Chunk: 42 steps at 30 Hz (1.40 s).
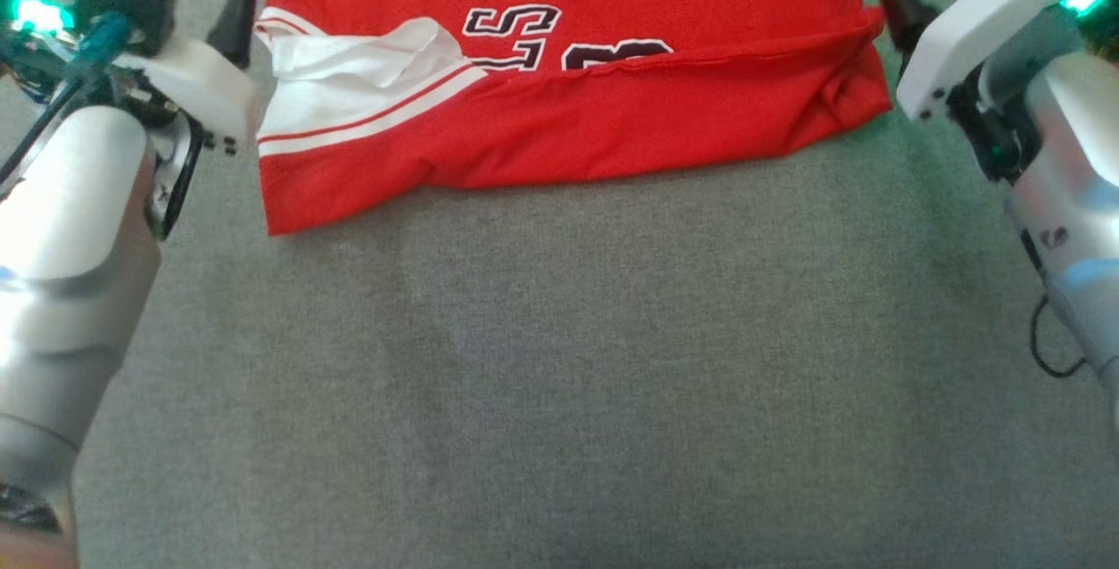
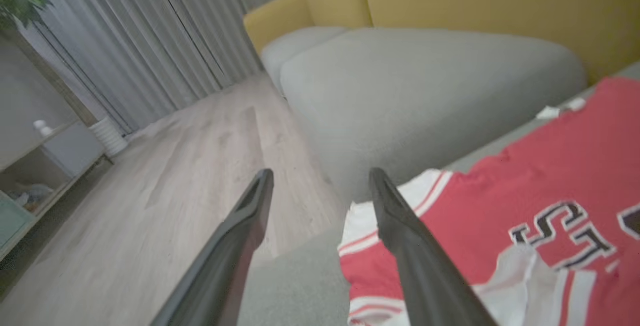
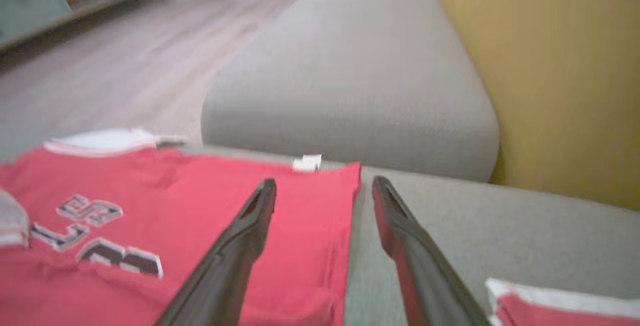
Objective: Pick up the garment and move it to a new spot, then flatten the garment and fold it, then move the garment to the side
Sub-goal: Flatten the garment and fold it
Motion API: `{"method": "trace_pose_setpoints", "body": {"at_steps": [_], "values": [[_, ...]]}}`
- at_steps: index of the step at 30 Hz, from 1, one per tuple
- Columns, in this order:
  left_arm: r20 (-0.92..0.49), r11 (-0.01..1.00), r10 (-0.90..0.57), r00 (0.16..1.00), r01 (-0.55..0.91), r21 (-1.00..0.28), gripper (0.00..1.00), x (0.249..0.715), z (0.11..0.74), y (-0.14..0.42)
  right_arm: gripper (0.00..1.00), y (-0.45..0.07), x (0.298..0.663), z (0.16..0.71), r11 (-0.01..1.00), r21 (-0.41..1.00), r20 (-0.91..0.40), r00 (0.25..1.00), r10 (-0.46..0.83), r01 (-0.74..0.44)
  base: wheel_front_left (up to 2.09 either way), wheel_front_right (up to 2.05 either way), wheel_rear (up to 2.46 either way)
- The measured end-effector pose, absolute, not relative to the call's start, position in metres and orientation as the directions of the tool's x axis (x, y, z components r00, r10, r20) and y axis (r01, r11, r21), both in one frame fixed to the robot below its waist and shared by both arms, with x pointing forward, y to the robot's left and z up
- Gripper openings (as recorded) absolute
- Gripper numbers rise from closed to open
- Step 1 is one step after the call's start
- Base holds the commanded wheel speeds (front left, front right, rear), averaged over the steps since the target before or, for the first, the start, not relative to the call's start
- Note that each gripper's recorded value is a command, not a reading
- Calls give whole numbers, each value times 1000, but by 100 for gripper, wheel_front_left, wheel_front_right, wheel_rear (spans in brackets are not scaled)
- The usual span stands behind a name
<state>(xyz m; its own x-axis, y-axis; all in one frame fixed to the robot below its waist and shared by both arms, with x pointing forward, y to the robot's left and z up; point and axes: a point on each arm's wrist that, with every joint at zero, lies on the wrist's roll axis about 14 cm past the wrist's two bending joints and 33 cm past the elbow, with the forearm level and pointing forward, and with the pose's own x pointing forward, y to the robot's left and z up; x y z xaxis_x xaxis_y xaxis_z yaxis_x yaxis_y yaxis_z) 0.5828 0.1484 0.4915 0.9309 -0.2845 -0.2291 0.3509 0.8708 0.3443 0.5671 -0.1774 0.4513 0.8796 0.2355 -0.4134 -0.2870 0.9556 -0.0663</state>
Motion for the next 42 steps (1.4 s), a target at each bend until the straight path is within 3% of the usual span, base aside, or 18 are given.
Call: {"method": "trace_pose_setpoints", "body": {"at_steps": [6, 14, 25, 29, 36, 42], "values": [[49, 952, -219, 975, 202, 230, 100, 583, 554, 150, 100, -171, 579, 516, 975, 125, -100, 976, 196, -183, 0, 0, 0], [197, 988, -151, 969, 142, 59, 100, 537, 587, 139, 100, -170, 549, 548, 964, 220, 66, 988, 138, -150, 0, 0, 0], [54, 995, -52, 997, 56, -80, 100, 448, 515, 145, 100, -166, 448, 491, 973, 215, 20, 997, 78, -80, 0, 0, 0], [4, 993, -10, 1000, 11, -115, 100, 430, 495, 153, 100, -165, 435, 486, 951, 301, 18, 997, 70, -72, 0, 0, 0], [-30, 993, -20, 999, 17, -114, 100, 430, 479, 152, 100, -158, 424, 471, 943, 324, -20, 996, 86, -75, 0, 0, 0], [-231, 997, -45, 972, 30, -65, 100, 438, 419, 151, 100, -161, 431, 460, 945, 321, -46, 996, 81, -62, 0, 0, 0]]}}
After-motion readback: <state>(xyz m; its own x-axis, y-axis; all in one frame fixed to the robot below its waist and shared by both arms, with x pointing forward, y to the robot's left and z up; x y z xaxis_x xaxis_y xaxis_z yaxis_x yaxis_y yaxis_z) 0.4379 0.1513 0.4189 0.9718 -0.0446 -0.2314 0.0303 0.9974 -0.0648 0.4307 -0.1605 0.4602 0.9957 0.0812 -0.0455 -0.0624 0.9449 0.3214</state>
